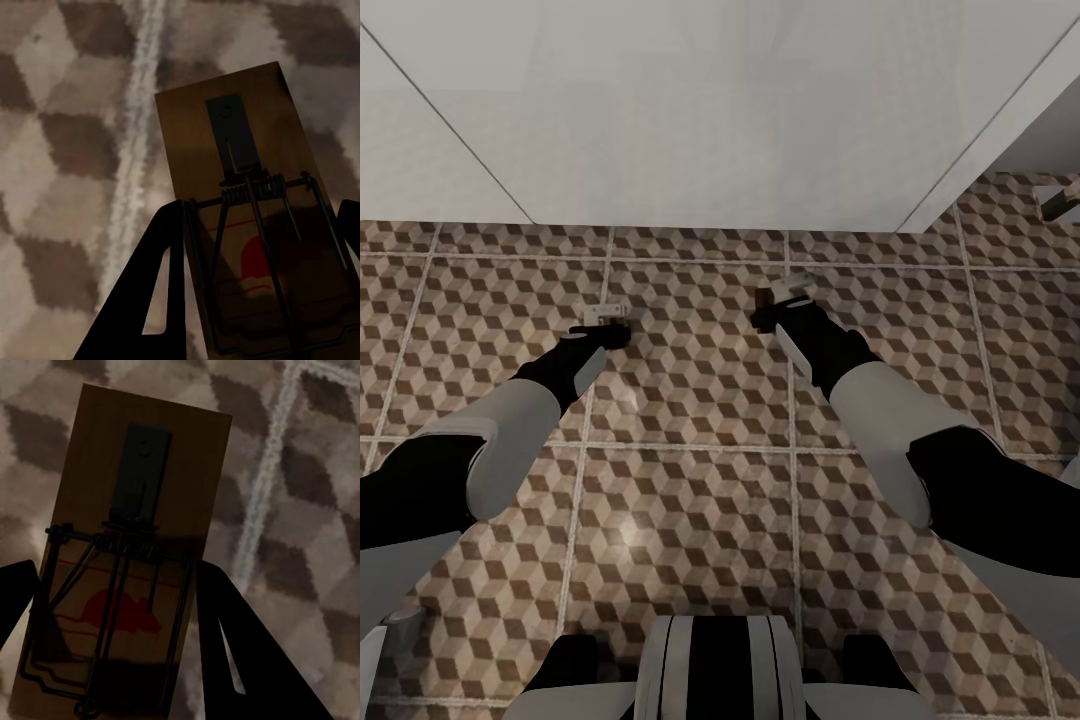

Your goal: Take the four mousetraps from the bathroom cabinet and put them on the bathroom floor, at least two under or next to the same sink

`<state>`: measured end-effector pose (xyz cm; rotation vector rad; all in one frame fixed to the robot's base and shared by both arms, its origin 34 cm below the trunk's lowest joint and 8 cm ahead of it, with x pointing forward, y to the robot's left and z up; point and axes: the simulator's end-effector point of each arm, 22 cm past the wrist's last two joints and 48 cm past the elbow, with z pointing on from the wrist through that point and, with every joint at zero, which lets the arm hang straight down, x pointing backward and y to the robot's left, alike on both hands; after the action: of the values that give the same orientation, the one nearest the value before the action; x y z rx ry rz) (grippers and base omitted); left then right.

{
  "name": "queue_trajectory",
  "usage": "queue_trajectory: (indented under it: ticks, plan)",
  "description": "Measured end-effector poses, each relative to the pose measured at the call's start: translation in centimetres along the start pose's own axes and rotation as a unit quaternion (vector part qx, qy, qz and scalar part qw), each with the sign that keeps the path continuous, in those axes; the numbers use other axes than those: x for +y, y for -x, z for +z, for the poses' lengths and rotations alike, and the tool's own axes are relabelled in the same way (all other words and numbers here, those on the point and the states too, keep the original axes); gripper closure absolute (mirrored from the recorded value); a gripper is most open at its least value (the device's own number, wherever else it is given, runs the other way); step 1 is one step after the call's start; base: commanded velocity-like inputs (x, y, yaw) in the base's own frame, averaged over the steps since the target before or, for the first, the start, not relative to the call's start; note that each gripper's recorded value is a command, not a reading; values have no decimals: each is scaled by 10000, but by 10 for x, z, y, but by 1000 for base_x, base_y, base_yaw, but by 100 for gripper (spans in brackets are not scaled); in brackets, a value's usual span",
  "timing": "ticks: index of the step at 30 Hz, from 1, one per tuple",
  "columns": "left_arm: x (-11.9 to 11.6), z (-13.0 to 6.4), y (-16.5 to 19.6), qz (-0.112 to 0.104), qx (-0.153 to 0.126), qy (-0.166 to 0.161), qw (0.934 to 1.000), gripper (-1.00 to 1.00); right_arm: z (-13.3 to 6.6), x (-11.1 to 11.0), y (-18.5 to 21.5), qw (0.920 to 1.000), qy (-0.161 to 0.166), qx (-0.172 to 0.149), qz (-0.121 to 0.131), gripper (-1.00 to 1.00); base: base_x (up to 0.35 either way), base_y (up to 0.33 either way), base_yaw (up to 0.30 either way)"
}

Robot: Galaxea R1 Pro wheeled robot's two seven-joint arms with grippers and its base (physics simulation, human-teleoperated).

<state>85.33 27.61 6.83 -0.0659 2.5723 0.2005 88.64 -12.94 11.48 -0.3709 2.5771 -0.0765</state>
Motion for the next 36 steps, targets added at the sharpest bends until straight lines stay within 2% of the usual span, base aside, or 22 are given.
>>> queue_trajectory:
  ticks: [36]
  plan:
    - [-1, 0, 2, -3, -17, -5, 10000, 100, 0, 0, -1, 10000, -3, 8, -17, 100, 40, 0, 0]
